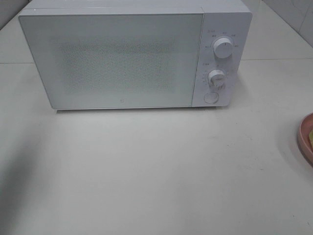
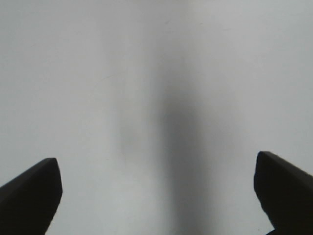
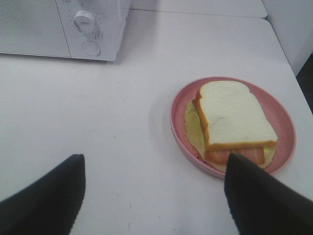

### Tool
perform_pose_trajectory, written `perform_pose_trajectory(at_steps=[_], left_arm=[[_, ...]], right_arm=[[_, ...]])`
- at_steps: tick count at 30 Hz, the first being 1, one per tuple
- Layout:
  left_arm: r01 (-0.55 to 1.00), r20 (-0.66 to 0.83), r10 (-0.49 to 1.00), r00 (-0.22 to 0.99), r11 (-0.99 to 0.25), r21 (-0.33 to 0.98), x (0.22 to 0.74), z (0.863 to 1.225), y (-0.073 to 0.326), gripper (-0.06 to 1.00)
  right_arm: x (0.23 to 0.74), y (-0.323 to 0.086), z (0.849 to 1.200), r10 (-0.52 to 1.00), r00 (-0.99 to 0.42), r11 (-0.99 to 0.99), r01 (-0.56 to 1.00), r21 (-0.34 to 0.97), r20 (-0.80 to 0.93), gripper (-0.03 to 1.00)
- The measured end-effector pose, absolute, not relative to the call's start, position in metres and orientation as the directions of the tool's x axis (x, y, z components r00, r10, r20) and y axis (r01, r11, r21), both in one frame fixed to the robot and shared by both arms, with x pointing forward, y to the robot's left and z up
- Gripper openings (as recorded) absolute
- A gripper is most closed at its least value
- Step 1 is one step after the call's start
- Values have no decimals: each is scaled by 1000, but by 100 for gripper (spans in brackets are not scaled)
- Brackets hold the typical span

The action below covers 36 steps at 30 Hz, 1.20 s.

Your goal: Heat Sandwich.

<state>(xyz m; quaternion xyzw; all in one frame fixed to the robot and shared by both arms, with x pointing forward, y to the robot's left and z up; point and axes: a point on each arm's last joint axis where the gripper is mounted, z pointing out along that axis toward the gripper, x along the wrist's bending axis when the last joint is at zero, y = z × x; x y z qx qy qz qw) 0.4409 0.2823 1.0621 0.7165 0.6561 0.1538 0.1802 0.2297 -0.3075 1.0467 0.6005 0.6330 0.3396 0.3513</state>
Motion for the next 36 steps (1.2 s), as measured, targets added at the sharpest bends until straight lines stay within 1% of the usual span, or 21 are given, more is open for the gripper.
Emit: perform_pose_trajectory(at_steps=[1, 3, 4, 5, 9, 12, 16, 18, 19, 28, 36], left_arm=[[890, -2, 999, 51, -44, 454, 434, 1066, 292, 98], [886, 4, 1000, 7, -8, 464, 426, 1072, 301, 98], [886, 4, 1000, 7, -8, 464, 426, 1072, 301, 98], [875, 4, 1000, -22, 17, 485, 418, 1078, 307, 98], [857, 4, 999, -33, 26, 515, 405, 1088, 308, 98], [829, 6, 999, -35, 26, 559, 384, 1100, 308, 98], [795, 8, 999, -33, 21, 607, 364, 1108, 307, 98], [773, 9, 999, -32, 19, 634, 347, 1104, 306, 98], [773, 9, 999, -32, 19, 634, 347, 1104, 306, 98], [712, 26, 1000, -17, -6, 702, 298, 1074, 304, 98], [644, 21, 1000, -14, -7, 765, 271, 1053, 302, 98]], right_arm=[[230, -308, 1047, 999, -32, 48, 522, 852, -37, 76], [230, -308, 1047, 999, -32, 48, 522, 852, -37, 76], [230, -308, 1047, 999, -32, 48, 522, 852, -37, 76], [230, -308, 1047, 999, -32, 48, 522, 852, -37, 76], [230, -308, 1047, 999, -32, 48, 522, 852, -37, 76], [230, -308, 1047, 999, -32, 48, 522, 852, -37, 76], [230, -308, 1047, 999, -32, 48, 522, 852, -37, 76], [230, -308, 1047, 999, -32, 48, 522, 852, -37, 76], [230, -308, 1047, 999, -32, 48, 522, 852, -37, 76], [230, -308, 1047, 999, -32, 48, 522, 852, -37, 76], [230, -308, 1047, 999, -32, 48, 522, 852, -37, 76]])
